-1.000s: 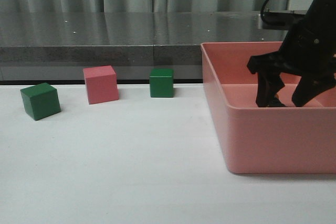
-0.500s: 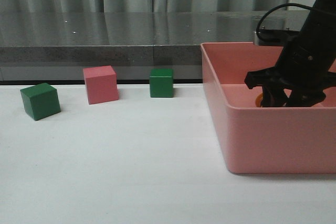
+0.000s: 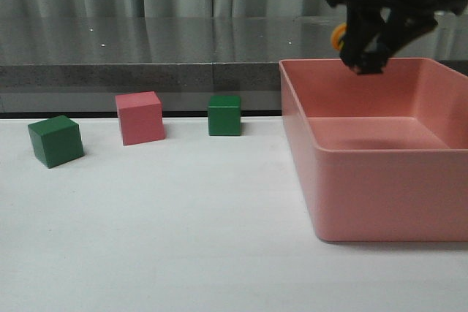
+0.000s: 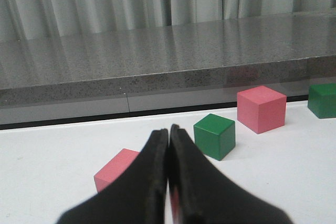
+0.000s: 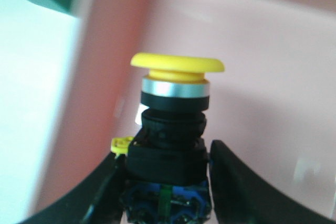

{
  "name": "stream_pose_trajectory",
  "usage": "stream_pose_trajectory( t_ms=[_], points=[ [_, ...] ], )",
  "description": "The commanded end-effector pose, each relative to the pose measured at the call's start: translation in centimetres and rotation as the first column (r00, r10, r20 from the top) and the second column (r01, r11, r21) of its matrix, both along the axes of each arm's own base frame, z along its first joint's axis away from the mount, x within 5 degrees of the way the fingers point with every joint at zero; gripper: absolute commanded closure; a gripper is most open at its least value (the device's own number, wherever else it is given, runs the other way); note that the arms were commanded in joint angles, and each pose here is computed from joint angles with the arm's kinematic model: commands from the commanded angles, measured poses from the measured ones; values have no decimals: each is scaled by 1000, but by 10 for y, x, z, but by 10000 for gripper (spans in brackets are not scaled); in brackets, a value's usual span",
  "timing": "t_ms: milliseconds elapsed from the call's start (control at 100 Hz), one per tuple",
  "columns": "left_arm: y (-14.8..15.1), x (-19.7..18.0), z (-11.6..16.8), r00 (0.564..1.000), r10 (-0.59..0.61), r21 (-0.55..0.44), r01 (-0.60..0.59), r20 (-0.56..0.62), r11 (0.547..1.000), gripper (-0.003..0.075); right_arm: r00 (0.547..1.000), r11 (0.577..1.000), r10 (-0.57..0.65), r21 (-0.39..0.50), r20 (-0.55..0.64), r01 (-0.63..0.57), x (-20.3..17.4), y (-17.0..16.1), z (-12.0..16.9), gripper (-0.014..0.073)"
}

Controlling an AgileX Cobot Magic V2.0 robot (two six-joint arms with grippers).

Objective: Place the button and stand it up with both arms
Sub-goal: 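Lift the button out of the bin with the right gripper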

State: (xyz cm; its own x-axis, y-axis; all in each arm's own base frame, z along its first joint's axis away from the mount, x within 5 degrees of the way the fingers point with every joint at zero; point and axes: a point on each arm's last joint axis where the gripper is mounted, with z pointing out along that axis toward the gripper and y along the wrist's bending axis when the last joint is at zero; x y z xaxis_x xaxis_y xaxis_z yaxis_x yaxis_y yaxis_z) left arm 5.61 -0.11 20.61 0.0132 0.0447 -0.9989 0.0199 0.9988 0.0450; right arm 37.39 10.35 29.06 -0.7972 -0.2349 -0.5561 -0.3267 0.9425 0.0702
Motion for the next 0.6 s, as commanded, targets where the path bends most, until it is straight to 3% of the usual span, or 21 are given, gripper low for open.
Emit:
stream_pose_trajectory(
  t_ms=[0, 120, 270, 420, 590],
  points=[
    [0, -2, -1, 997, 1, -12, 0, 81, 1000, 739, 983, 993, 119, -7, 140, -120, -11, 17, 50, 555],
    [0, -2, -1, 997, 1, -12, 0, 81, 1000, 739, 928, 950, 311, -87, 205, -299, -17, 47, 66, 555],
    [0, -2, -1, 997, 1, -12, 0, 81, 1000, 739, 813, 847, 531, -190, 241, -497, -22, 84, 67, 555],
    [0, -2, -1, 997, 1, -12, 0, 81, 1000, 739, 675, 698, 712, -295, 192, -652, -21, 121, 41, 555],
    [0, -2, -1, 997, 1, -12, 0, 81, 1000, 739, 561, 559, 821, -345, 105, -754, -19, 152, 0, 555]
  ],
)
